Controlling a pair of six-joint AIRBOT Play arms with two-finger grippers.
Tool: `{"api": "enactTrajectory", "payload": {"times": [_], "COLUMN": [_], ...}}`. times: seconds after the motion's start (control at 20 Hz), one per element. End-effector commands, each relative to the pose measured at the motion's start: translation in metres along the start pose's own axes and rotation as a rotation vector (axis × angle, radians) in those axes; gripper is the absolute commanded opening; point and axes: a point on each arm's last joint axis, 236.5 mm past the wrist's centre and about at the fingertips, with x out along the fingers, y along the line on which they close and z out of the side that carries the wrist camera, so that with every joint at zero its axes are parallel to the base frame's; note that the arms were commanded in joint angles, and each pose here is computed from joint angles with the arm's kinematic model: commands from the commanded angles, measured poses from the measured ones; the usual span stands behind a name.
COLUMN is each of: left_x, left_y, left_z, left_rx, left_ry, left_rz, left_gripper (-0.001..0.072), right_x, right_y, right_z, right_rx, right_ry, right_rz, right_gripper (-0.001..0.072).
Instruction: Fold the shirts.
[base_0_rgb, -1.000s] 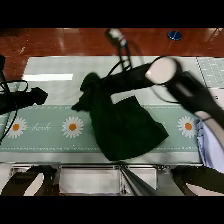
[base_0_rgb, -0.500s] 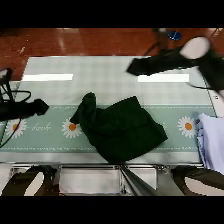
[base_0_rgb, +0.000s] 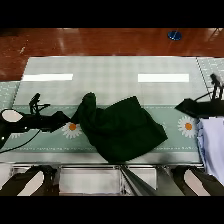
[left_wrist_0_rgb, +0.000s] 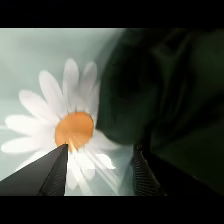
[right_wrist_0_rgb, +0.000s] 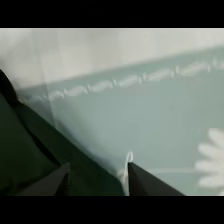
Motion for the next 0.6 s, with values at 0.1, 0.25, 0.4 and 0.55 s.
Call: {"api": "enactTrajectory", "payload": {"times": [0.1, 0.25, 0.4, 0.55], "left_x": [0.034, 0.051, 0.050, 0.044], "left_y": [-0.020, -0.030, -0.041, -0.046], "left_z": [0.015, 0.008, 0.003, 0.001], "left_rx": [-0.047, 0.001, 0.110, 0.143], "left_ry": [0.077, 0.165, 0.232, 0.252], "left_rz": [-0.110, -0.119, -0.155, -0.174], "left_gripper": [0.0502, 0.0337, 0.0016, 0.0016], "right_x": [0.028, 0.032, 0.036, 0.043], "right_y": [-0.020, -0.032, -0.036, -0.031], "right_z": [-0.080, -0.099, -0.110, -0.126], "right_rx": [0.066, 0.065, 0.114, 0.146], "right_ry": [0.191, 0.253, 0.311, 0.419], "right_rz": [0.025, -0.016, -0.024, 0.022], "right_gripper": [0.0418, 0.0417, 0.0417, 0.0417]}}
